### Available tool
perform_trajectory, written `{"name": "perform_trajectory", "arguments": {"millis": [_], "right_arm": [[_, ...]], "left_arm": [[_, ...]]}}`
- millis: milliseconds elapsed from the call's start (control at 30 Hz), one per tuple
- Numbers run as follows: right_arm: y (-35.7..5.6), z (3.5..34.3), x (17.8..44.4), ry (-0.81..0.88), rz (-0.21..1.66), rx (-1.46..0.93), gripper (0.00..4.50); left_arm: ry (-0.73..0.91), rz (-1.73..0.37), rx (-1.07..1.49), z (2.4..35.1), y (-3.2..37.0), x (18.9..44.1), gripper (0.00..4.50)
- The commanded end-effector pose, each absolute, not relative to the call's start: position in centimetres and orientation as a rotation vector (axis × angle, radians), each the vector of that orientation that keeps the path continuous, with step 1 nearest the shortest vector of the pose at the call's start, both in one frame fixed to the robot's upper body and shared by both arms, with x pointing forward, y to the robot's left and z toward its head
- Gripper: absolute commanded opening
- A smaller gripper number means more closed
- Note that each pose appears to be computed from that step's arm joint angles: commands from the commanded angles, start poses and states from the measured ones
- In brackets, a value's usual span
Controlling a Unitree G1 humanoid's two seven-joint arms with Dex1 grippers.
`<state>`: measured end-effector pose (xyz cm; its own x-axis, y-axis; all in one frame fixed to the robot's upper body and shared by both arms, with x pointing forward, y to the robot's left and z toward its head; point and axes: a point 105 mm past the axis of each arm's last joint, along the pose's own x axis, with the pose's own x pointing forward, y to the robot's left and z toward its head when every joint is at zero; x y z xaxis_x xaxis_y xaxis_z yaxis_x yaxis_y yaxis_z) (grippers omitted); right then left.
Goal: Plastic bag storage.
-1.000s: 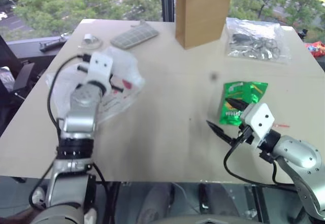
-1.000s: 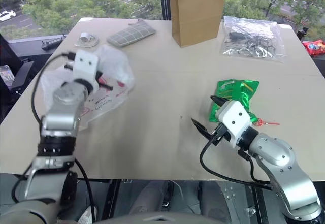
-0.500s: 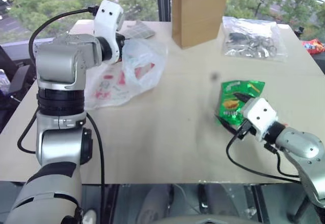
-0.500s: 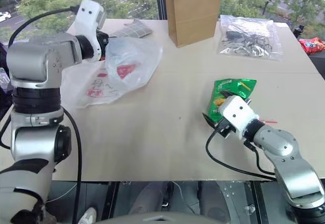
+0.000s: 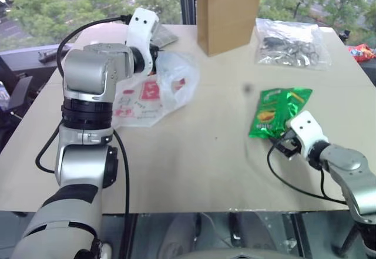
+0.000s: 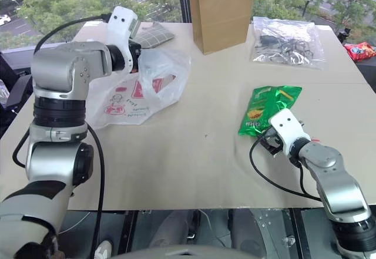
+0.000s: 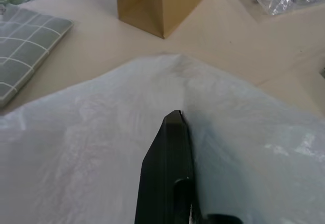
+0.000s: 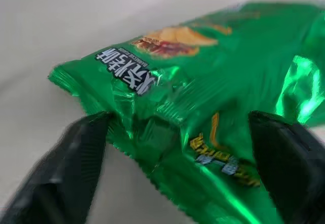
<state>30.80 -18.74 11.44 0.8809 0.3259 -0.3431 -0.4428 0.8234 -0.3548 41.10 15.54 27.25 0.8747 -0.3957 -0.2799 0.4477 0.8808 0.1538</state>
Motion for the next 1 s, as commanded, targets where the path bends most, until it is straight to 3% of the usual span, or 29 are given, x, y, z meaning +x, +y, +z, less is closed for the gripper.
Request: {"name": "perform_trajectory", "arguments": {"millis": [33, 133, 200, 367, 733, 867, 1000], "right_arm": [[-19.3, 13.0, 31.5, 0.225, 0.379, -0.487, 2.23], [-19.3, 13.4, 31.5, 0.206, 0.386, -0.511, 0.70], [-18.9, 14.0, 31.3, 0.172, 0.419, -0.535, 0.04], [-16.6, 15.9, 30.1, 0.058, 0.562, -0.533, 0.04], [-8.6, 23.1, 24.4, -0.251, 1.068, -0.475, 0.04], [-6.6, 25.0, 24.2, -0.321, 1.216, -0.483, 0.04], [-5.3, 24.9, 23.9, -0.316, 1.354, -0.536, 0.04]], "left_arm": [[0.151, -0.421, 0.229, 29.8, 15.1, 41.4, 0.00], [0.138, -0.406, 0.214, 30.1, 14.9, 41.7, 0.00], [0.131, -0.393, 0.203, 30.1, 14.8, 42.1, 0.00], [0.122, -0.382, 0.169, 30.4, 14.2, 42.8, 0.00], [0.147, -0.389, 0.063, 31.1, 12.6, 45.1, 0.00], [0.174, -0.429, 0.066, 31.1, 11.6, 45.6, 0.00], [0.191, -0.476, 0.073, 31.2, 10.6, 45.9, 0.00]]}}
